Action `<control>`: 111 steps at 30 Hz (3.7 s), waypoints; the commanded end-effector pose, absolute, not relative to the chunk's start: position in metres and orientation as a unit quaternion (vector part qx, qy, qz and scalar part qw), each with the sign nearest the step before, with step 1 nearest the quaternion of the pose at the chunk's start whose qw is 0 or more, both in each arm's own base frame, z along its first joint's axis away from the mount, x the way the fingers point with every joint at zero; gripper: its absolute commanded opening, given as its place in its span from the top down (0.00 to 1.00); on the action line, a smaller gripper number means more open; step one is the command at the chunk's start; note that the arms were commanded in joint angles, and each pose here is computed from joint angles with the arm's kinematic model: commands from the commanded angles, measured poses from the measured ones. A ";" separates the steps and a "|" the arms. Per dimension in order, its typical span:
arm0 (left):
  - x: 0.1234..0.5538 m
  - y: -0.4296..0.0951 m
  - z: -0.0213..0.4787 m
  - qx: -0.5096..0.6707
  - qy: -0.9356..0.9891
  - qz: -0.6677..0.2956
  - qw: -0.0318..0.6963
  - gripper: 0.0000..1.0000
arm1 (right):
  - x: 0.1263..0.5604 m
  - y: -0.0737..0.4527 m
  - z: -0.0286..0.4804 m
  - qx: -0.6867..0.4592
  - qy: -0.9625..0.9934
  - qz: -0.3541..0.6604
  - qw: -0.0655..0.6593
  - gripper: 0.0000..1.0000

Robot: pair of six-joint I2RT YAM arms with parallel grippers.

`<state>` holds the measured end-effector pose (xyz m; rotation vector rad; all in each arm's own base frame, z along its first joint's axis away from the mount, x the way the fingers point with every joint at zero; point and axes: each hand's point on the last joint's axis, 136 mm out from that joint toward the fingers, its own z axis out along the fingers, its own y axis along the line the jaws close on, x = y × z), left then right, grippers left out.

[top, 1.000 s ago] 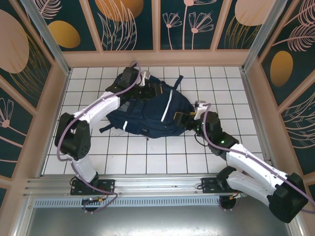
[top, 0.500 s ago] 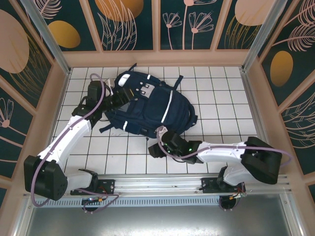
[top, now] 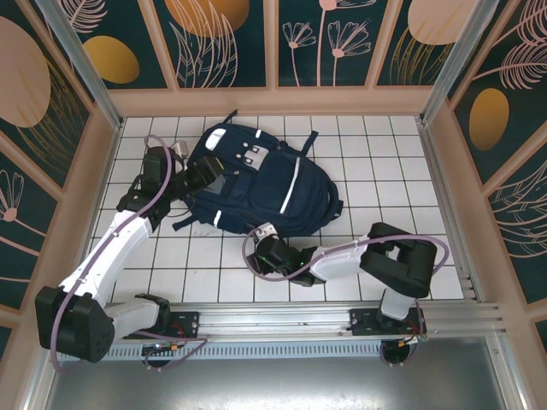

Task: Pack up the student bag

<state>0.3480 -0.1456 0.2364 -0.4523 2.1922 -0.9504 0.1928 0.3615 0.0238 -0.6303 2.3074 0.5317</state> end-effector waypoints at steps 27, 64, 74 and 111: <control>0.275 -0.161 0.129 -0.294 0.824 -0.426 0.229 0.32 | 0.216 0.375 0.070 -0.200 0.867 0.275 0.365 1.00; 0.310 -0.175 0.080 -0.372 0.796 -0.427 0.214 0.61 | 0.206 0.390 0.083 -0.193 0.858 0.357 0.315 1.00; 0.317 -0.152 0.095 -0.384 0.791 -0.388 0.275 1.00 | 0.215 0.363 0.068 -0.172 0.882 0.306 0.314 1.00; 0.325 -0.225 0.161 -0.307 0.773 -0.493 0.255 1.00 | 0.205 0.321 0.078 -0.230 0.761 0.256 0.551 0.39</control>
